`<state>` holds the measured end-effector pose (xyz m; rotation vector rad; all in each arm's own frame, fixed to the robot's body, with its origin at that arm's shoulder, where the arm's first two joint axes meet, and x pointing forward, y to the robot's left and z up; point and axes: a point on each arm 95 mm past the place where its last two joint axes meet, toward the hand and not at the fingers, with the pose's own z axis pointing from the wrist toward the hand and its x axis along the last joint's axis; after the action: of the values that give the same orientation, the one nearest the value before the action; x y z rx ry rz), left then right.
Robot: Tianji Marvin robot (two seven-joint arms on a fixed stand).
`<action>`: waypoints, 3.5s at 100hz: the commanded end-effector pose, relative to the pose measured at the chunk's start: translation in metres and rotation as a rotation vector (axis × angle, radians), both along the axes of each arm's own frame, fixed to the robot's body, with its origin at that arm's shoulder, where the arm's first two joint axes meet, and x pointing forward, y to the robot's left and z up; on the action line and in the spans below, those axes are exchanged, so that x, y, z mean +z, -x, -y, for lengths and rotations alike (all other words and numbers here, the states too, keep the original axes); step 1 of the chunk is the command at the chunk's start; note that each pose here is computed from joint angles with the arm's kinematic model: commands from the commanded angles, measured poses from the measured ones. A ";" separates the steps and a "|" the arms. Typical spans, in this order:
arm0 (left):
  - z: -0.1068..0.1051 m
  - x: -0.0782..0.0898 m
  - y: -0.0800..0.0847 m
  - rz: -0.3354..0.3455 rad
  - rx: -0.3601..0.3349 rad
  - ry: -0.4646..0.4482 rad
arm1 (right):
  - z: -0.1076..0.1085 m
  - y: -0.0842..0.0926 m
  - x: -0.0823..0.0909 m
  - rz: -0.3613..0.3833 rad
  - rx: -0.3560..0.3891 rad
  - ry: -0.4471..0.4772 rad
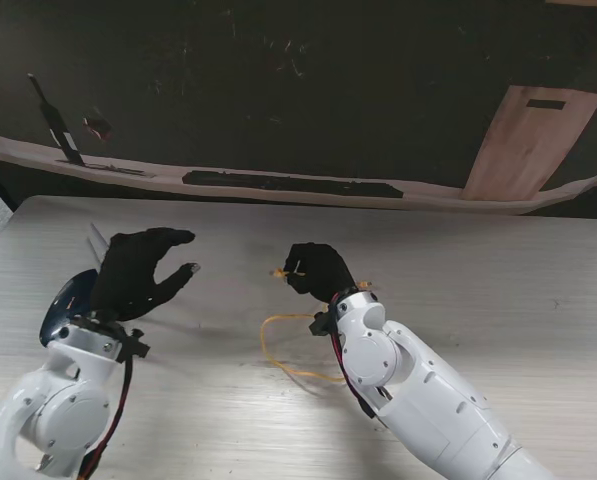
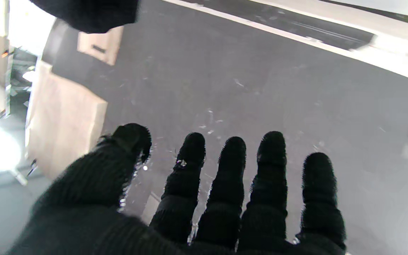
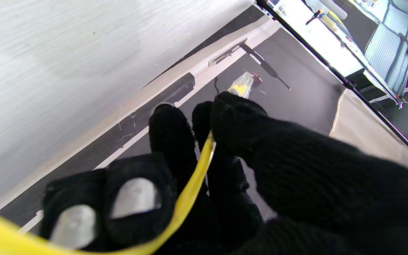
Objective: Untangle the Ethernet cable and plug it into the router
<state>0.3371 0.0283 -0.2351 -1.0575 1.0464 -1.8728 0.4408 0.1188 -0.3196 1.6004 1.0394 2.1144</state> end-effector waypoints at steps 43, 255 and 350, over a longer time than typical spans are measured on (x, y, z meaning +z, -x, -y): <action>-0.100 0.009 0.065 -0.208 0.415 -0.080 | -0.005 0.002 -0.002 -0.029 0.029 0.003; -0.161 -0.089 -0.094 -0.858 0.719 0.123 | -0.007 0.001 -0.010 -0.095 0.041 0.016; -0.152 -0.114 -0.077 -0.885 0.725 -0.035 | -0.010 0.002 -0.012 -0.105 0.047 0.017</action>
<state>0.4132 0.1846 -0.3450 -1.9711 0.9343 -0.7750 0.4417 0.1238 -0.3293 1.6961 1.1099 2.0623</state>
